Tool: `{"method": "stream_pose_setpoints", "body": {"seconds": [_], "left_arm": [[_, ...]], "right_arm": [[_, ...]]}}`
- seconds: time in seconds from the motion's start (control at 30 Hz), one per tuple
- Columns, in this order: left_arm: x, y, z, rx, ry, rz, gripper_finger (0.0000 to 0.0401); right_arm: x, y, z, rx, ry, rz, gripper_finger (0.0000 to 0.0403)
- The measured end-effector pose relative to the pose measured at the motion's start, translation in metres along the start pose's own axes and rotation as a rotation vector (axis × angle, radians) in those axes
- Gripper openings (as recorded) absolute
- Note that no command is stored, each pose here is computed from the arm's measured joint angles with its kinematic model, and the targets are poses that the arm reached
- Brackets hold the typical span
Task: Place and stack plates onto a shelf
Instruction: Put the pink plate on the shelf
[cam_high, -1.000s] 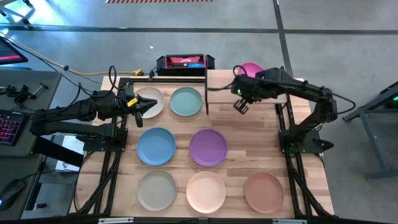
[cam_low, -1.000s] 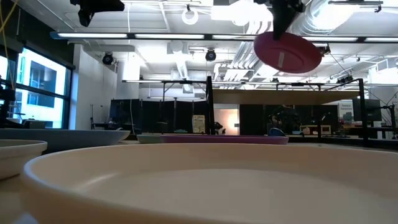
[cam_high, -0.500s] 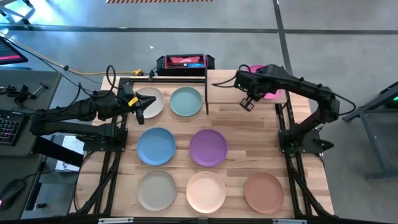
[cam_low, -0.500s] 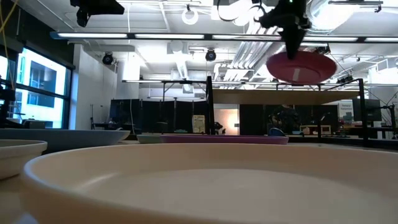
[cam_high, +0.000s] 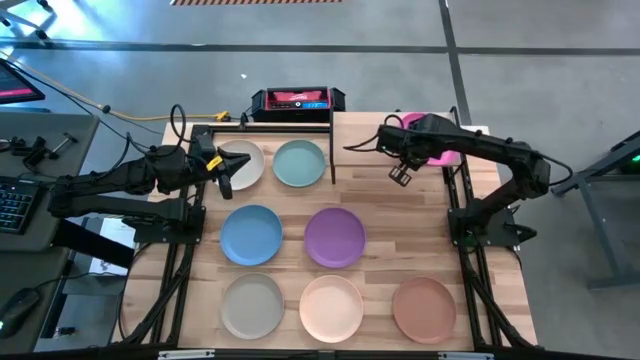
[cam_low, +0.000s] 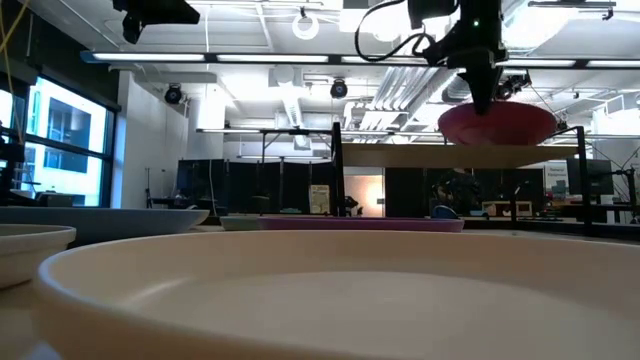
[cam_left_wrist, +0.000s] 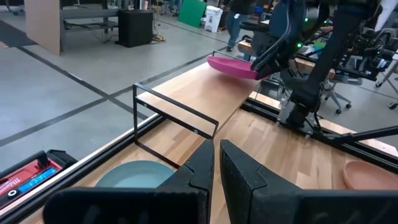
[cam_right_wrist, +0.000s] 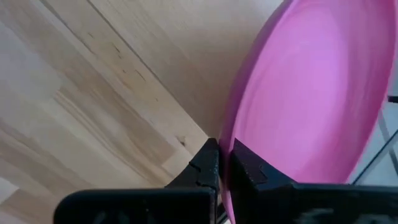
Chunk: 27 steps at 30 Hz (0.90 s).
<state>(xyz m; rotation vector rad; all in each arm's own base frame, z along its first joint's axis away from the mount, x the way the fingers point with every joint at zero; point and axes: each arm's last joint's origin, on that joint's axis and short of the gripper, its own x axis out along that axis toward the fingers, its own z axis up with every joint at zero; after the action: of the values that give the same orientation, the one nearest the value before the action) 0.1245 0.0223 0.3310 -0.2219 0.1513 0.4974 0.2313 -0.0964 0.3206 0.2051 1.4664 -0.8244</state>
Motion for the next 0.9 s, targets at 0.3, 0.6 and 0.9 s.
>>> {"method": "stream_pose_setpoints", "body": {"seconds": [0.3, 0.6, 0.9], "left_arm": [[0.000, 0.001, 0.000, 0.000, -0.006, 0.020, 0.0016], [0.000, 0.001, 0.000, 0.000, -0.007, 0.025, 0.0016], [0.000, 0.001, 0.000, 0.000, -0.007, 0.025, 0.0016]], "right_arm": [[0.015, -0.007, 0.003, 0.036, 0.025, -0.001, 0.0000], [0.018, -0.012, 0.007, 0.034, 0.002, 0.013, 0.0000], [0.023, -0.023, 0.009, 0.081, 0.030, 0.047, 0.0000]]}}
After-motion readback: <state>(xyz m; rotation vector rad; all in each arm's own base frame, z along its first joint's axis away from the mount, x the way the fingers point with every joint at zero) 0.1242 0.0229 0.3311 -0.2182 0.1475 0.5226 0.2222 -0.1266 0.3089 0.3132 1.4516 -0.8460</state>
